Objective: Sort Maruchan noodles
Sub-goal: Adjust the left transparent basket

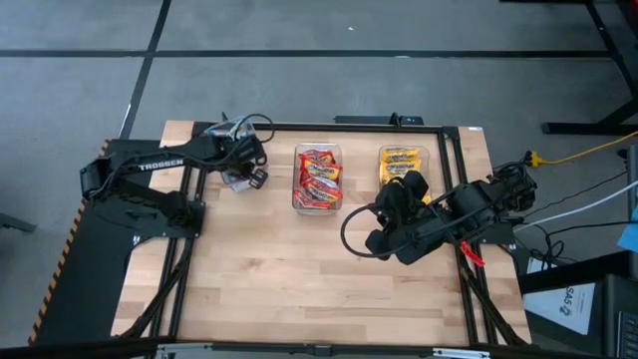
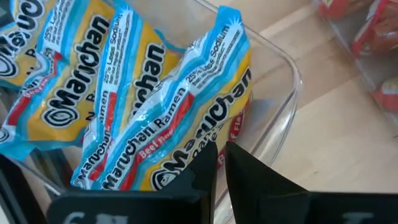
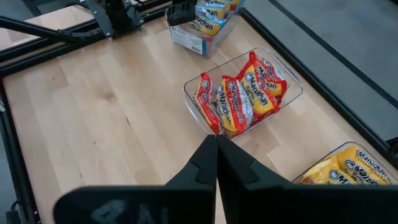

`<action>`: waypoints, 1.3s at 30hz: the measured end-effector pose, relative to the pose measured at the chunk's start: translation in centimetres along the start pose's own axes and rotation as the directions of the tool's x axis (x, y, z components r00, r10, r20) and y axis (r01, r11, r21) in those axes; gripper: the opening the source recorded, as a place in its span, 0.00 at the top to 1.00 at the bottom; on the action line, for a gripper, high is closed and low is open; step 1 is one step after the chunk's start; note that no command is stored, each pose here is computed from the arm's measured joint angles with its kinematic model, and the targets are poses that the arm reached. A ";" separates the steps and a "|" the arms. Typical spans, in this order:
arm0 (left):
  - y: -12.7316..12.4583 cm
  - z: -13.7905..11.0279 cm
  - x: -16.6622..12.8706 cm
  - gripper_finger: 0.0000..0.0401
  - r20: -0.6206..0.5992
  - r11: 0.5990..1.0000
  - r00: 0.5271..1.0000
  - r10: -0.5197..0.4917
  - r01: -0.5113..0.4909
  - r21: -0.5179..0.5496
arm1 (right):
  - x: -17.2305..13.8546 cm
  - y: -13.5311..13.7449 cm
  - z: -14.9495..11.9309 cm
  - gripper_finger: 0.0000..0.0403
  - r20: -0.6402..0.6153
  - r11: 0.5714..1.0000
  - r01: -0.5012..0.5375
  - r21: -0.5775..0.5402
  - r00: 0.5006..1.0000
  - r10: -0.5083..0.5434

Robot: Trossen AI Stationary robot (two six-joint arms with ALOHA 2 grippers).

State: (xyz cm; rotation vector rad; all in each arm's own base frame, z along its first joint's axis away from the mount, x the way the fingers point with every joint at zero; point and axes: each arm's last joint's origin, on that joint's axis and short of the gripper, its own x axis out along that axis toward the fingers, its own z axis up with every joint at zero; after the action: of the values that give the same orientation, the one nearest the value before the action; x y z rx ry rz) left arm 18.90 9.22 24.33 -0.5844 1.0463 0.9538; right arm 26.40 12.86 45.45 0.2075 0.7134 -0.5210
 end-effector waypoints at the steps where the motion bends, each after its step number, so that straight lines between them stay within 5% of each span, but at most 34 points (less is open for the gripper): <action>1: 0.0 0.0 0.1 0.94 0.000 1.000 1.000 0.000 0.000 0.000 | 0.0 0.0 0.0 1.00 0.000 1.000 0.000 -0.001 1.000 0.000; 8: 0.1 -0.3 0.6 0.94 0.006 1.000 1.000 0.027 -0.027 0.002 | 0.0 0.0 0.0 1.00 0.000 1.000 0.000 -0.024 1.000 0.000; 21: -1.7 -0.7 2.2 0.94 -0.070 0.997 0.995 -0.072 0.073 0.008 | 0.0 0.0 0.0 1.00 0.000 1.000 0.001 -0.026 1.000 -0.001; 27: -3.3 -2.1 1.6 0.94 -0.158 0.983 0.971 -0.177 0.183 0.026 | 0.0 0.0 0.0 1.00 0.001 1.000 0.002 -0.026 1.000 -0.002; 39: -6.0 -5.7 0.1 0.94 -0.248 0.970 0.946 -0.209 0.233 0.069 | 0.0 0.0 0.0 1.00 0.004 1.000 0.004 -0.027 1.000 -0.004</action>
State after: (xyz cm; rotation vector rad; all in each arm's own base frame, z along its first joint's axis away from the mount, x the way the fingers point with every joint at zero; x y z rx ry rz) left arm 21.61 1.84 21.77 -0.7319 1.2064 0.6408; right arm 26.42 12.85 45.44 0.1795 0.7166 -0.5155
